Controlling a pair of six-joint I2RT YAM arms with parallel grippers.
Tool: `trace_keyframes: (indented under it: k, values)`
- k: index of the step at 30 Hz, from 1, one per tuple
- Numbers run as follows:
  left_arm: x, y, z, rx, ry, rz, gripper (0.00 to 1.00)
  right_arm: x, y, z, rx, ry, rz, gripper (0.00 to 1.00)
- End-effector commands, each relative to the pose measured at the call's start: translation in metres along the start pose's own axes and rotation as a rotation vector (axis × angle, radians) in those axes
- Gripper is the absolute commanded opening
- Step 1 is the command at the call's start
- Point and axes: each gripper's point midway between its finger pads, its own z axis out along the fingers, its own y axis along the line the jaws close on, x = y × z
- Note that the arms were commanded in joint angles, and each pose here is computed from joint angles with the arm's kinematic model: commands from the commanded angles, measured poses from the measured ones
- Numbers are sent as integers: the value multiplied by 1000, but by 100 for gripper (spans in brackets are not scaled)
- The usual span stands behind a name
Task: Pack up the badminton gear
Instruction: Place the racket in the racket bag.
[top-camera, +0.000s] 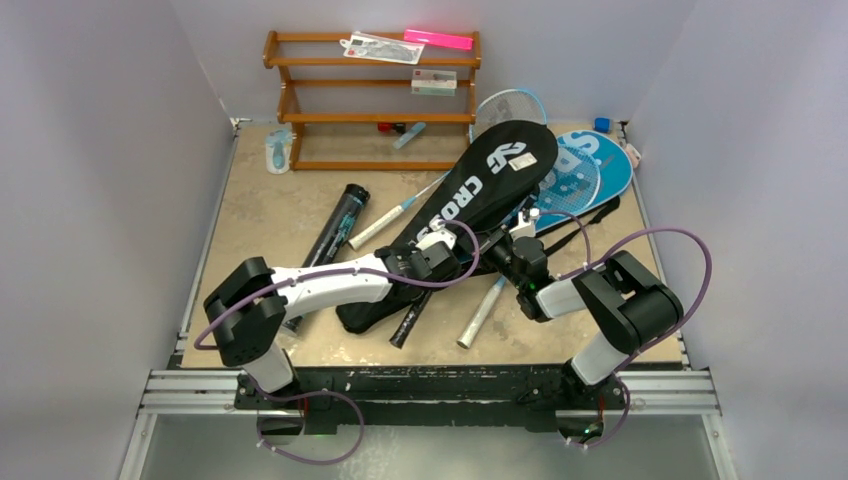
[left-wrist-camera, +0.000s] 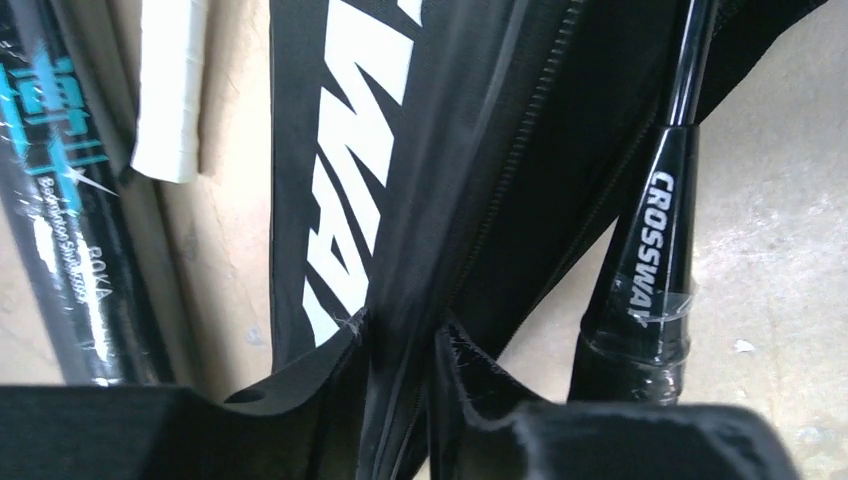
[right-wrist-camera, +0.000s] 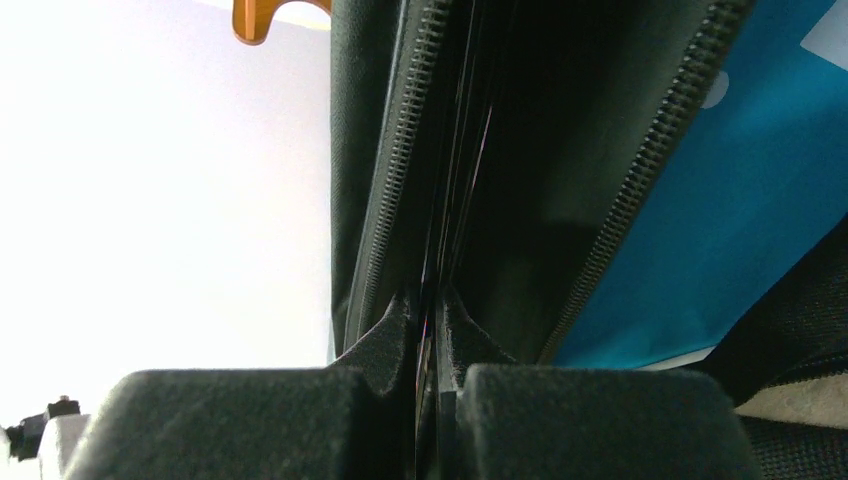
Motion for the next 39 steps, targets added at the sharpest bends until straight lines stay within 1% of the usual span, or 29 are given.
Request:
trace_keyframes:
  k: [1, 2, 3, 4, 5, 12, 17, 19, 25, 31, 35, 39]
  values:
    - [-25, 10, -15, -55, -70, 4, 16, -26, 50, 2, -167, -106, -59, 0]
    - [-29, 8, -20, -27, -80, 4, 9, -26, 49, 3, -162, -106, -61, 0]
    - [-32, 6, -25, 2, -87, 2, 5, -26, 48, 3, -158, -104, -61, 0]
    - [-35, 2, -30, 41, -89, 4, 1, -25, 47, 4, -155, -99, -61, 0]
    - [-36, -3, -34, 80, -89, 7, 0, -24, 47, 4, -154, -93, -62, 0]
    - [-39, -33, -64, 326, -69, 15, 0, -32, 61, 13, -175, -118, -92, 0]
    - [-34, -52, -79, 455, -12, 52, 0, -40, 62, 15, -171, -155, -134, 0]
    - [-32, -53, -83, 473, 1, 63, 0, -42, 59, 14, -161, -172, -163, 0]
    - [-25, -48, -83, 458, 27, 98, 0, -52, 54, 5, -137, -217, -223, 0]
    - [-23, -62, -91, 556, 34, 118, 0, -56, 57, 5, -143, -235, -256, 0]
    - [-18, -54, -89, 519, 51, 131, 0, -62, 54, 1, -128, -260, -286, 0]
    - [-15, -59, -92, 557, 54, 140, 0, -64, 55, 1, -126, -269, -314, 0]
